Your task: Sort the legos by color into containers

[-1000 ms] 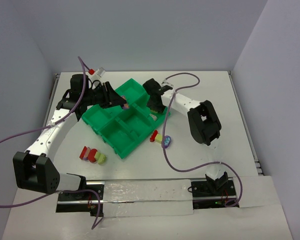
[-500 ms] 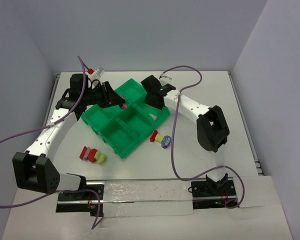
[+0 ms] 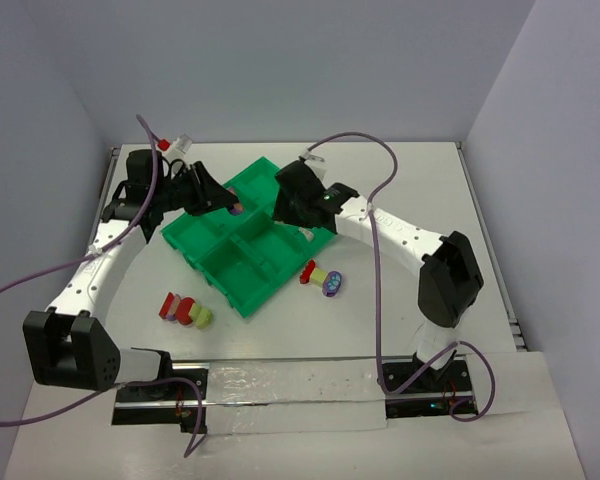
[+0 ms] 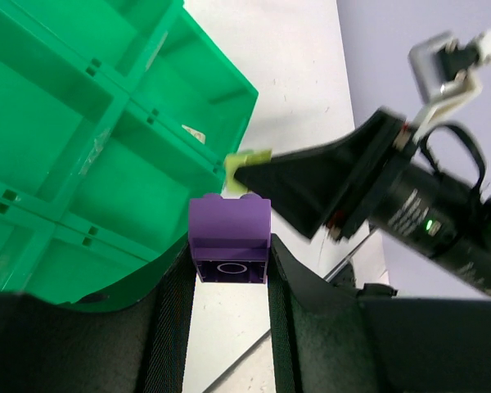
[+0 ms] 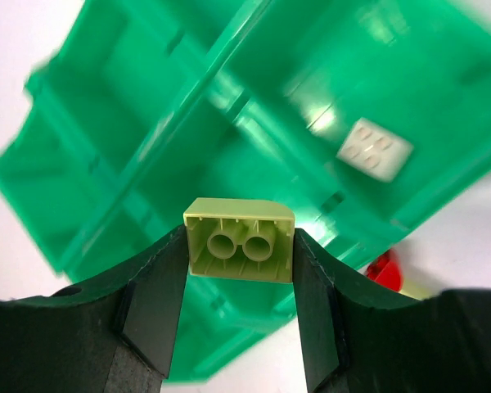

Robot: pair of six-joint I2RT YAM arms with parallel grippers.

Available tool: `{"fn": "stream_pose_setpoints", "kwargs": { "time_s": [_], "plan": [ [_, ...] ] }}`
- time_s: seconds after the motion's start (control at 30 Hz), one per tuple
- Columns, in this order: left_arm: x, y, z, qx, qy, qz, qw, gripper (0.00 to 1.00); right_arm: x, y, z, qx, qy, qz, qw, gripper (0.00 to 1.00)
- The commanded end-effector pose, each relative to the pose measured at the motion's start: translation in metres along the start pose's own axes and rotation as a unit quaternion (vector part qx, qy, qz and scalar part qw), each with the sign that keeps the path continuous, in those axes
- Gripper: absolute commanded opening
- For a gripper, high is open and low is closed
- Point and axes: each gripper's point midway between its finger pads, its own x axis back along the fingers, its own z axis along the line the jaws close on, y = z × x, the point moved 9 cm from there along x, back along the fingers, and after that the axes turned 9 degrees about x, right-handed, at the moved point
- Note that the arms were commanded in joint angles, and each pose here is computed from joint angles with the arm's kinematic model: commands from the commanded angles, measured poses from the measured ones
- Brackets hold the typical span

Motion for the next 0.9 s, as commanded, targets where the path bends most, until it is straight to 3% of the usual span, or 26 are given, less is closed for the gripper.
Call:
{"fn": "stream_pose_setpoints", "kwargs": {
  "time_s": [0.0, 0.4, 0.67, 0.87],
  "plan": [
    [0.009, 0.007, -0.008, 0.013, -0.019, -0.036, 0.999, 0.00, 0.004, -0.012, 0.028, 0.041, 0.060, 0.008, 0.997, 0.48],
    [0.026, 0.012, -0.004, 0.017, 0.016, -0.077, 0.997, 0.00, -0.025, -0.037, 0.033, 0.064, 0.045, 0.049, 0.996, 0.53],
    [0.036, 0.007, 0.031, 0.070, 0.039, -0.082, 0.993, 0.00, -0.031, -0.038, 0.033, 0.069, 0.032, 0.048, 0.996, 0.55],
    [0.041, -0.001, 0.039, 0.071, 0.072, -0.083, 0.991, 0.00, -0.033, -0.039, 0.031, 0.072, 0.024, 0.045, 0.996, 0.55]
  ]
}}
